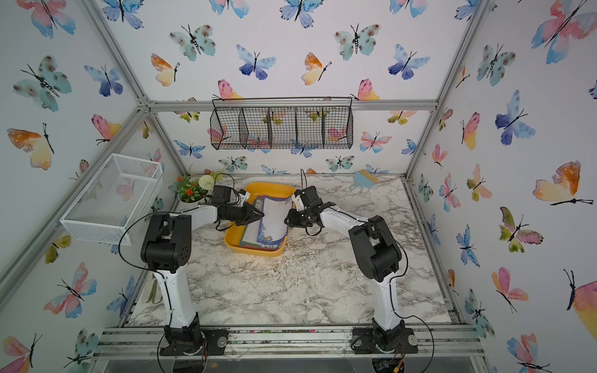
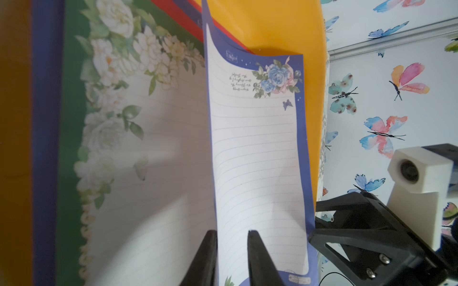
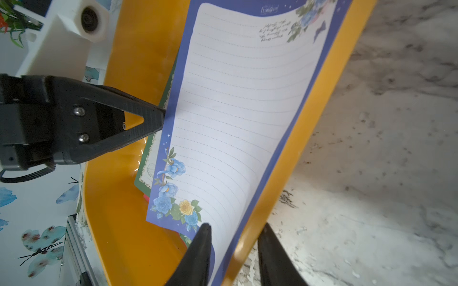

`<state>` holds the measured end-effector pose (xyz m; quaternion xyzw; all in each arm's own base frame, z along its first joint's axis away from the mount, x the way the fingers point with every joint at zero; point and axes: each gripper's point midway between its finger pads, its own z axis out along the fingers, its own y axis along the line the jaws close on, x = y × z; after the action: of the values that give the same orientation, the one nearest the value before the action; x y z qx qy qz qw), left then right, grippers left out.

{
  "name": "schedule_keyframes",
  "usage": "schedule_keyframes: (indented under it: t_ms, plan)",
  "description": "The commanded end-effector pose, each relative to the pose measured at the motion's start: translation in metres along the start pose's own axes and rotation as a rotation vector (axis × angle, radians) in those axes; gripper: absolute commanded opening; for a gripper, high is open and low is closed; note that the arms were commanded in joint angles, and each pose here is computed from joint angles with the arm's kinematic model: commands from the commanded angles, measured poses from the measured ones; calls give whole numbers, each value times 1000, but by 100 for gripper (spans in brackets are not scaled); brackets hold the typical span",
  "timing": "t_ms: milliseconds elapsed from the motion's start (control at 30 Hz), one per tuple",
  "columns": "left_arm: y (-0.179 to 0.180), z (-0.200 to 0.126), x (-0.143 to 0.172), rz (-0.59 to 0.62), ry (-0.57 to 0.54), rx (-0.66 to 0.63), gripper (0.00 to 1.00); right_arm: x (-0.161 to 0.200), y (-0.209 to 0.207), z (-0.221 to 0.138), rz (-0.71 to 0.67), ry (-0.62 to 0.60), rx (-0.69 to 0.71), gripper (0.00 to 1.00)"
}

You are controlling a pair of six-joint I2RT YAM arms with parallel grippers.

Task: Take out the stationery paper from the storage box
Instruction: Pick up the stationery paper from the storage box.

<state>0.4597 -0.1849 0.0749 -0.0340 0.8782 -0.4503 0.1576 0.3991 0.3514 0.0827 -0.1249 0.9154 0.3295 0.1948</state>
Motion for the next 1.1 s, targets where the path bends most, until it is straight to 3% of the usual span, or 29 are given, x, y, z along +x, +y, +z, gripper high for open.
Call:
schedule_keyframes:
  t_ms: [0,133,267,433,767,1067]
  plan:
    - [-13,-4,0,13,8,54,26,10,-3,9,6,30,-4,35]
    - [-11,-1,3,21,10,42,38,11,-4,10,9,33,-5,35]
    - [-10,4,5,24,19,38,39,11,-3,9,8,32,-6,35]
    - [-7,8,7,23,27,28,34,11,-4,9,7,29,-5,35]
    - [1,19,15,46,59,-37,32,12,-4,8,5,28,-6,35]
    - [5,11,10,81,37,-107,14,6,-1,-1,-8,6,9,36]
